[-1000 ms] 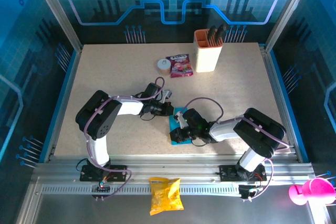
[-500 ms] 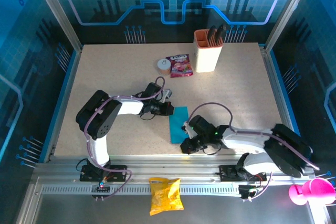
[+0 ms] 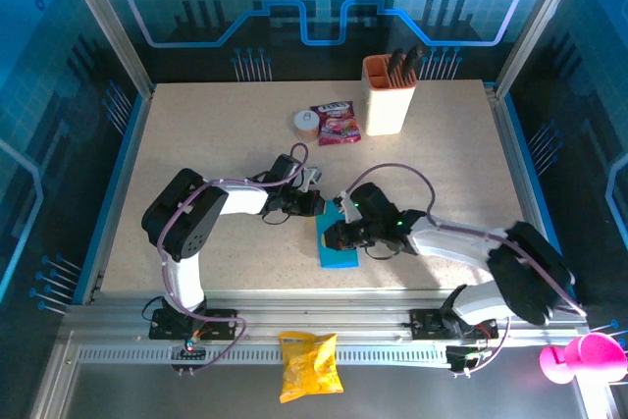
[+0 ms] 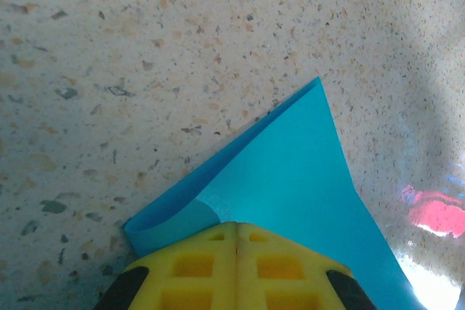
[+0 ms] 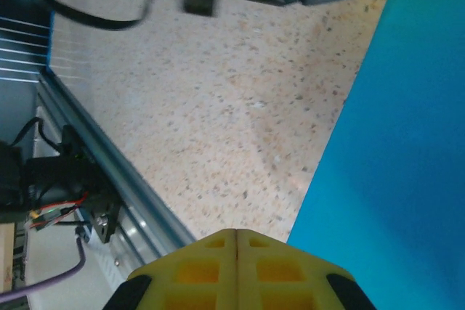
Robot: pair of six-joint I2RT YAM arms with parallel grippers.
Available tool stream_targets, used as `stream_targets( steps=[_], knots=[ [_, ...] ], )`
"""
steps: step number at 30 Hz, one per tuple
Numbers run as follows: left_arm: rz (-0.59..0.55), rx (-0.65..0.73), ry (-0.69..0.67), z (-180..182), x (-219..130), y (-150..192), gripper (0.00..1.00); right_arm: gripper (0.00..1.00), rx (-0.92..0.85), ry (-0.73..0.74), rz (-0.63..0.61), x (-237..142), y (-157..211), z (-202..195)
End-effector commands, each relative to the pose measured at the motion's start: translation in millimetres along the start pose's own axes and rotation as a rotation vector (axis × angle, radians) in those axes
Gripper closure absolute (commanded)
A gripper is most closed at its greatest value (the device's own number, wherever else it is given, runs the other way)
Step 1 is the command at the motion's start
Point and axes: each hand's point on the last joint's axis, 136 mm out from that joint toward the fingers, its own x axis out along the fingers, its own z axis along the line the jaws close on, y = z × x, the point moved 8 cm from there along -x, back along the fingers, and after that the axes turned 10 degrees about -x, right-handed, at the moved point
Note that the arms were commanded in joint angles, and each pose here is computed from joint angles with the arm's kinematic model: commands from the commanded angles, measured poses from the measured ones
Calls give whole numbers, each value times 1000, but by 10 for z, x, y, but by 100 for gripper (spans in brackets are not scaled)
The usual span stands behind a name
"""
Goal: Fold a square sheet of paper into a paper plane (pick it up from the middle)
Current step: First fold in half a square sheet of paper at the center of the table.
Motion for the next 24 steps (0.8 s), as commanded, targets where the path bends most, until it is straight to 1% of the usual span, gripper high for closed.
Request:
stream_targets(
  steps=[1, 5, 8, 11, 17, 24],
  knots=[
    [53, -43, -123, 281, 91, 153, 100, 100, 27, -48, -22, 213, -117, 29],
    [49, -51, -113, 269, 86, 152, 100, 100, 64, -10, 50, 448, 47, -131],
    [37, -74, -104, 253, 73, 130, 100, 100, 107, 40, 91, 515, 217, -297],
    [14, -99, -105, 245, 60, 69, 100, 100, 147, 95, 128, 525, 380, -430],
    [-43, -146, -100, 280, 33, -155, 100, 100, 201, 206, 197, 517, 651, -654],
    [-97, -168, -113, 317, -13, -421, 100, 100, 238, 261, 243, 555, 837, -816]
  ],
)
